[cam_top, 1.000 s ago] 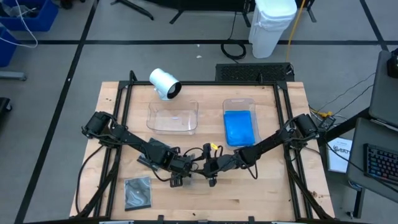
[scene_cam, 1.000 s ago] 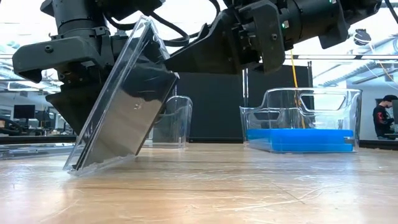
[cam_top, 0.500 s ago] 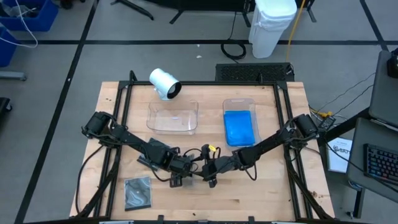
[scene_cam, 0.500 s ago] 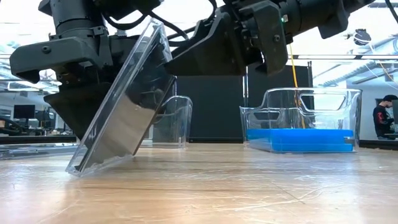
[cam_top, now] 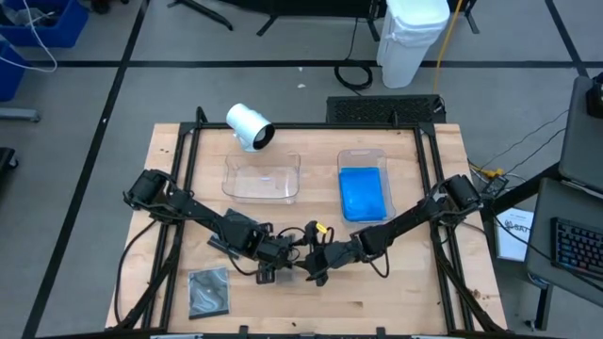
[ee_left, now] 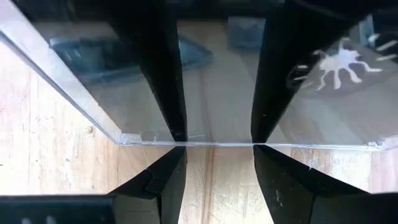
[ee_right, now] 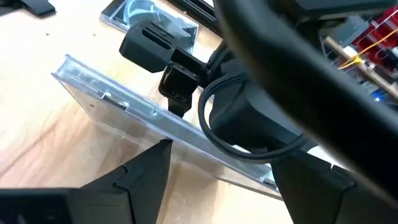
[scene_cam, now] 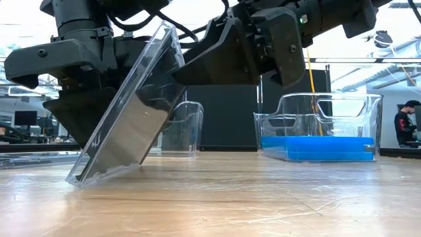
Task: Pick & place jewel cases by type
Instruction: Put the top right black cd case into the left transparent bin
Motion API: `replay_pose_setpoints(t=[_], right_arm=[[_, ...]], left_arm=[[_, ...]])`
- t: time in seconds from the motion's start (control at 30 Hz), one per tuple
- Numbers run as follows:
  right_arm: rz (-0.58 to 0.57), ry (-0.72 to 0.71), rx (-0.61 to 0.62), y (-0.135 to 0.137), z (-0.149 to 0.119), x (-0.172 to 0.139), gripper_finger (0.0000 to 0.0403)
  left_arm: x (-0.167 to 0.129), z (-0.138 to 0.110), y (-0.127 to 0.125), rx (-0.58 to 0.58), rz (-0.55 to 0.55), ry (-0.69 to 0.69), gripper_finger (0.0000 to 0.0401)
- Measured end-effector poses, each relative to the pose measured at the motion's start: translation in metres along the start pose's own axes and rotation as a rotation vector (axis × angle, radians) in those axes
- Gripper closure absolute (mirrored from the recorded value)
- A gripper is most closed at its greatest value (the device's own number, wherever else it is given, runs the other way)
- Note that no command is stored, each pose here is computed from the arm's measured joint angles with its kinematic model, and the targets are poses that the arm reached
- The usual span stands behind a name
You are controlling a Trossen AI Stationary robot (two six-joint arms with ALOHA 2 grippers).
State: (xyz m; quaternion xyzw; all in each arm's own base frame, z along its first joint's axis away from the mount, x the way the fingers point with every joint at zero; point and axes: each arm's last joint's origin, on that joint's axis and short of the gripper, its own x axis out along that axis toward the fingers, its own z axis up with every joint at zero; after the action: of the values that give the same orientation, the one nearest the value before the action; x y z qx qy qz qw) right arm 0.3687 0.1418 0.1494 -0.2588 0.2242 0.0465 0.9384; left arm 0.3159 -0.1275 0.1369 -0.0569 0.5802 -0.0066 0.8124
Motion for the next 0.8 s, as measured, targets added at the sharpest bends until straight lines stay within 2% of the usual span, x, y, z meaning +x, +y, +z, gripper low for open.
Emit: replay_pose_setpoints(t=[0.1,0.23,0.33,0.43,0.6,0.8], right_arm=[[0.020,0.031,0.026,-0.002,-0.004,0.001,0.0145],[0.080,0.079,-0.007,0.004,-0.015,0.004,0.0150],[0.086,0.060,0.025,-0.003,-0.012,0.004,0.0163],[0.140,0.095,0.033,-0.003,-0.018,0.005,0.0208],[0.164,0.053,-0.012,-0.004,-0.014,0.004,0.0354],[0.168,0.045,-0.040,0.000,-0.012,0.003,0.0361]], left_arm=[[-0.006,-0.001,-0.003,0.011,-0.027,0.000,0.0210],[-0.014,0.002,-0.008,0.023,-0.046,-0.045,0.0210],[-0.014,0.002,-0.008,0.032,-0.039,-0.047,0.0210],[-0.014,0.002,-0.008,0.041,-0.039,-0.049,0.0210],[-0.016,0.000,-0.008,0.050,-0.039,-0.035,0.0210],[-0.018,-0.001,-0.013,0.116,-0.055,-0.042,0.0210]])
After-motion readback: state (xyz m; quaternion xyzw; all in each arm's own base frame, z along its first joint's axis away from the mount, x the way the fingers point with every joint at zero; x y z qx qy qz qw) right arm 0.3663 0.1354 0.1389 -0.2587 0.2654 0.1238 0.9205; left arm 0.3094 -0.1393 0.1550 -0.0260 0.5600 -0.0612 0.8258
